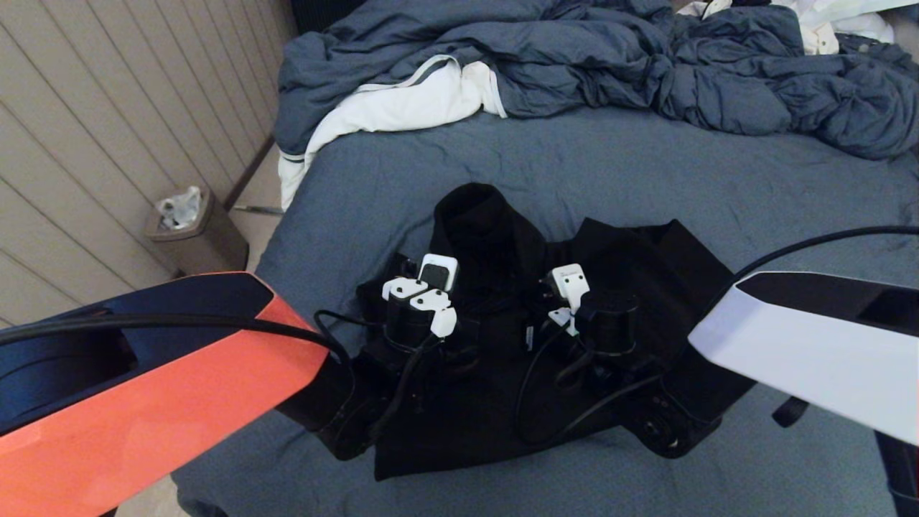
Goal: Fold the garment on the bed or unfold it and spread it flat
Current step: Fold the black sweatshirt
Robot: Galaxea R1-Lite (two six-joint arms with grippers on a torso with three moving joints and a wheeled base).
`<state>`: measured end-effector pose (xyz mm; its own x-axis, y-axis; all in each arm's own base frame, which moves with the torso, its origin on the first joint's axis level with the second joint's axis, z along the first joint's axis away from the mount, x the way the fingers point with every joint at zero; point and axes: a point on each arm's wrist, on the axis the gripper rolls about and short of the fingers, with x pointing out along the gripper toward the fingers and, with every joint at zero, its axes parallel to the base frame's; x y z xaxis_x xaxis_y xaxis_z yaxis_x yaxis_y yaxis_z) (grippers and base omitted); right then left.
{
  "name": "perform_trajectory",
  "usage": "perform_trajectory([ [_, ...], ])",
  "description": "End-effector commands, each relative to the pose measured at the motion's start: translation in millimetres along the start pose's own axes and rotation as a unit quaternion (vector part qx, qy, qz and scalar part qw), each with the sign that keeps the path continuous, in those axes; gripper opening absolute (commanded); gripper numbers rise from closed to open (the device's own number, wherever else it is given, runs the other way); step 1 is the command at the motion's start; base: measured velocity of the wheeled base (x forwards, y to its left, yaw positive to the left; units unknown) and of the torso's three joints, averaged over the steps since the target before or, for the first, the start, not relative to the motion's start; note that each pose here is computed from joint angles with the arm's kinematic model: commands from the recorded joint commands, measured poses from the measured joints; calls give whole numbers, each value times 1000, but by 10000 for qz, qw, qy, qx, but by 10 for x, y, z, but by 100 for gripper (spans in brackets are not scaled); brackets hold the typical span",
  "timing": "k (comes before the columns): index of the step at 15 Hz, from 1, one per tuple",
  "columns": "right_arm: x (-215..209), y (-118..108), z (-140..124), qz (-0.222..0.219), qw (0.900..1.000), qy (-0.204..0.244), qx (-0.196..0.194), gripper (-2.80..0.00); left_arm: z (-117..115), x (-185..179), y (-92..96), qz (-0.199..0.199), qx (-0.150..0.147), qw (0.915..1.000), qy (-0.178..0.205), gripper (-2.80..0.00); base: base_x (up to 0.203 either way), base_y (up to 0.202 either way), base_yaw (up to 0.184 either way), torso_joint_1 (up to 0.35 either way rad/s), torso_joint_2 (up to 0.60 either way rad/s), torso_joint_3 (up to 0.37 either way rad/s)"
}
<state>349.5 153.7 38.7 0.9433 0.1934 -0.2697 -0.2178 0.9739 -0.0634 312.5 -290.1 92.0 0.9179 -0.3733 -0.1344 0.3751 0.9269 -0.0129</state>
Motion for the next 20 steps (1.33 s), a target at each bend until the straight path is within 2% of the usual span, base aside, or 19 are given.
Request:
perform_trajectory([
  [1, -51, -13, 92, -10, 10000, -90, 18, -280, -75, 23, -16, -17, 27, 10000, 73, -280, 0, 0, 0, 0, 0, 0],
  [9, -121, -4, 141, 9, 9999, -102, -27, -280, -1, 4, -15, 92, -8, 10000, -25, -280, 0, 0, 0, 0, 0, 0],
  [10, -138, -6, 175, -4, 9999, -145, -17, -200, -1, 4, -15, 92, -9, 10000, -25, -280, 0, 0, 0, 0, 0, 0],
  [11, -140, -3, 185, -59, 9998, -162, -22, 0, -1, 4, -15, 92, -10, 10000, -26, -280, 0, 0, 0, 0, 0, 0],
  [14, -157, -24, 238, -82, 9996, -273, -13, 0, 2, 5, -16, 84, -13, 10000, -33, -280, 0, 0, 0, 0, 0, 0],
  [20, -416, -44, 631, -41, 9967, -814, 39, 0, -41, 21, -18, 88, -1, 10000, 11, -280, 0, 0, 0, 0, 0, 0],
])
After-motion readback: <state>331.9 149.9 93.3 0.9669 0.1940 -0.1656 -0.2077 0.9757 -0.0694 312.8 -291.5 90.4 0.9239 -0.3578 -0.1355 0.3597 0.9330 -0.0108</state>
